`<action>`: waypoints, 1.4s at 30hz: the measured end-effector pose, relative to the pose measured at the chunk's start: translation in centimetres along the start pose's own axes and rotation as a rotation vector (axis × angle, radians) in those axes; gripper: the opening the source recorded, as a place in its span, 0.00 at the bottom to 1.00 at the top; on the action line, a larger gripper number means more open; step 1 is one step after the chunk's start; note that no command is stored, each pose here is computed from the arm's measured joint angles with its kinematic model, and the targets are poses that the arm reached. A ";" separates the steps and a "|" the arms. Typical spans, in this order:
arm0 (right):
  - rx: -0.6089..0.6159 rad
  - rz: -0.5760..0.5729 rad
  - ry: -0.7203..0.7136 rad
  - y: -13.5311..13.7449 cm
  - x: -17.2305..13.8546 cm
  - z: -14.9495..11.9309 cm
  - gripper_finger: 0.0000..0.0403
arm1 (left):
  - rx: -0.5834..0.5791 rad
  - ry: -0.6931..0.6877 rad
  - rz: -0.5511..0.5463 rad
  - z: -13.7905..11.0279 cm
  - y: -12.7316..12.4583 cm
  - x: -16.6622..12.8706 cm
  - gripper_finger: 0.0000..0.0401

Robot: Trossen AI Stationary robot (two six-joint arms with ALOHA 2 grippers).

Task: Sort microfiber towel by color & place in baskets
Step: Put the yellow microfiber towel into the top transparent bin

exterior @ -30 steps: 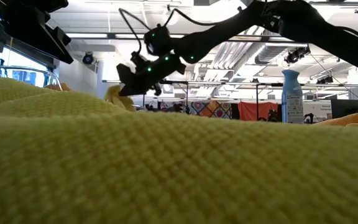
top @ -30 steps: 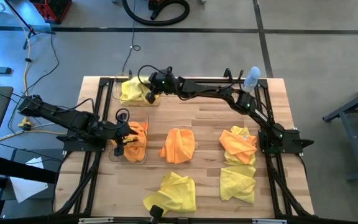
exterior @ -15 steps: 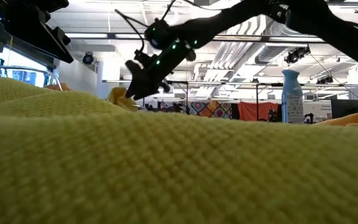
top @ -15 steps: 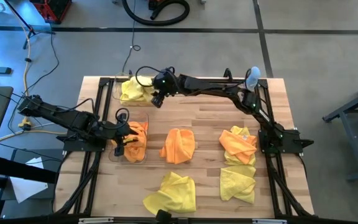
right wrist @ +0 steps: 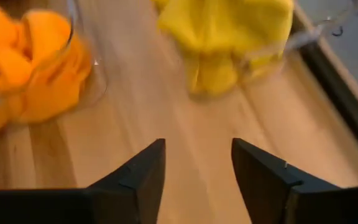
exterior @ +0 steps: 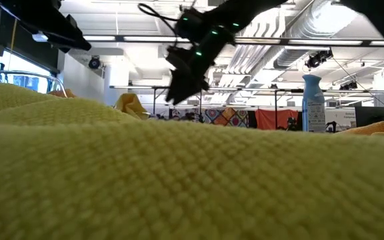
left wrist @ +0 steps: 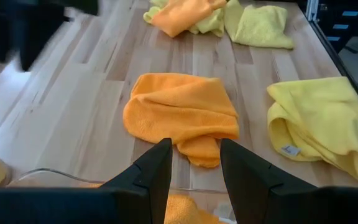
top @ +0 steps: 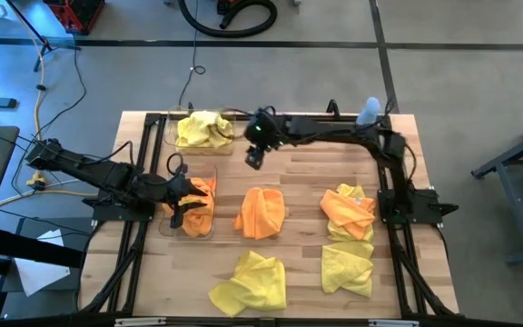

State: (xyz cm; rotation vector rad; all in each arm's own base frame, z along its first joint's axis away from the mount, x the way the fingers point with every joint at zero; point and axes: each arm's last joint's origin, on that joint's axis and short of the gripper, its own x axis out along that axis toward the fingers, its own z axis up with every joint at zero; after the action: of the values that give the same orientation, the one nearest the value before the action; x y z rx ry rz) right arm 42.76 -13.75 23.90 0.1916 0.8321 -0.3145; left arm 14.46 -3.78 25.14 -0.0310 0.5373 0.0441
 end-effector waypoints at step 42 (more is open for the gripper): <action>0.171 0.078 -0.349 10.0 -11.0 -20.4 0.27 | -0.932 0.305 0.867 4.2 22.6 8.3 0.32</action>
State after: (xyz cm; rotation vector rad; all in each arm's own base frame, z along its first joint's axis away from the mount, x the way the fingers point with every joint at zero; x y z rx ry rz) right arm 25.14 3.73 19.09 0.3183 0.4515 -0.3344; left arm 22.61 19.20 24.14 -0.7223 0.7628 1.1505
